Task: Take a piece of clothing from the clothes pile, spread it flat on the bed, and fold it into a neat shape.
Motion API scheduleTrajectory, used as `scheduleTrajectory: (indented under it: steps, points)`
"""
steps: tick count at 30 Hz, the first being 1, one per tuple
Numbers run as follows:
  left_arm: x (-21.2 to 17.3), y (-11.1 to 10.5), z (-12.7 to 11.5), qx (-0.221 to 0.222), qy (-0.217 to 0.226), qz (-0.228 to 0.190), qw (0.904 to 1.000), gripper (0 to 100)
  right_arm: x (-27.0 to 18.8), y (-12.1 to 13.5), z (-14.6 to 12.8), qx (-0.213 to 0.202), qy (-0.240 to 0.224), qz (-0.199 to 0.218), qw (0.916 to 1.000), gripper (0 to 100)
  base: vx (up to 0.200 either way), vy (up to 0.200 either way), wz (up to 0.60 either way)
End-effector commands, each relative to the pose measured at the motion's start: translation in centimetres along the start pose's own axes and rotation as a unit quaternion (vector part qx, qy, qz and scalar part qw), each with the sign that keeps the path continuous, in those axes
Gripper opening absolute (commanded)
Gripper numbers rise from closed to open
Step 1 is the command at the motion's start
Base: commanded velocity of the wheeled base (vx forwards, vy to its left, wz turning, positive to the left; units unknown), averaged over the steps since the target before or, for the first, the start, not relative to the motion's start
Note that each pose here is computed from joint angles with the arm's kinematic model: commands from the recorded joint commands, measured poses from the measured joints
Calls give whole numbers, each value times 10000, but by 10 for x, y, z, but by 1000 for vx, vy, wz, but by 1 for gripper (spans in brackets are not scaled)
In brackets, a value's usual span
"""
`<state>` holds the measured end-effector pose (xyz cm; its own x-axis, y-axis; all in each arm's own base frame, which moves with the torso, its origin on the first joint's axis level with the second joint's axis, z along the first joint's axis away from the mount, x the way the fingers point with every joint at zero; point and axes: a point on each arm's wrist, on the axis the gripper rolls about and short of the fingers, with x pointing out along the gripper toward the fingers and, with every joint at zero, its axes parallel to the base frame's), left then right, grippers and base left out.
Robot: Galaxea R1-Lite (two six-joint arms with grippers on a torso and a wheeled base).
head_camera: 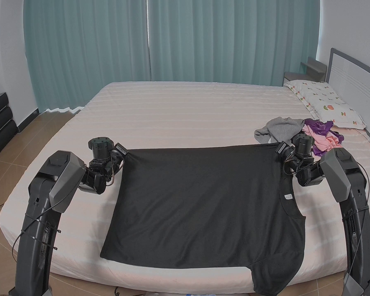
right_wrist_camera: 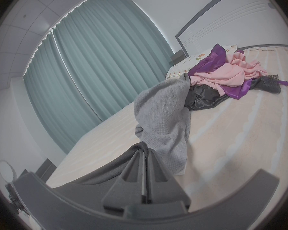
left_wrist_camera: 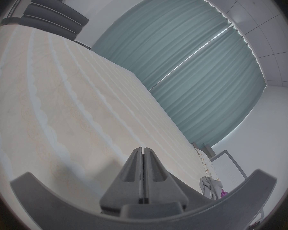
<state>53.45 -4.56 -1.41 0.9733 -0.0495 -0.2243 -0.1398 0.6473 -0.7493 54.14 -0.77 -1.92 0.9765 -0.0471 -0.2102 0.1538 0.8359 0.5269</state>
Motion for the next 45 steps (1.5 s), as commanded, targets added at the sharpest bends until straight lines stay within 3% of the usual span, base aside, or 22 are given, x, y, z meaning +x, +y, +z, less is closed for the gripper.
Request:
scheduleTrajectory:
  steps: [1,5,6,7,11,18,23,29,33,38,45]
  points:
    - [6,9,-13,43,117,56,9999,0,5,-13,-25,-156,134,-58,9998,0,0,0,0]
    - [6,9,-15,68,236,176,9995,0,5,-17,-34,-168,196,-89,9996,0,0,0,0]
    - [7,8,-15,71,256,189,9995,0,5,-17,-35,-170,213,-91,9996,100,0,0,0]
    - [7,8,-15,71,256,189,9995,100,5,-17,-35,-170,213,-91,9996,100,0,0,0]
    - [7,9,-19,82,351,270,9990,100,5,-15,-37,-168,210,-81,9996,100,0,0,0]
    - [2,11,-21,70,401,417,9983,100,-19,-8,-12,-46,236,-98,9997,100,0,0,0]
    - [-33,-5,4,-126,423,519,9977,100,-71,-4,10,197,396,95,9990,100,0,0,0]
    - [-69,-7,6,-182,646,762,9948,100,-138,2,16,355,839,107,9958,100,0,0,0]
    - [-114,-13,8,-275,678,737,9946,100,-203,4,13,651,1339,234,9886,100,0,0,0]
    - [-164,-10,2,-236,843,821,9928,100,-269,-2,8,737,1852,206,9797,100,0,0,0]
    - [-212,-5,-4,-260,1293,805,9880,100,-318,-14,-11,850,2585,69,9622,100,0,0,0]
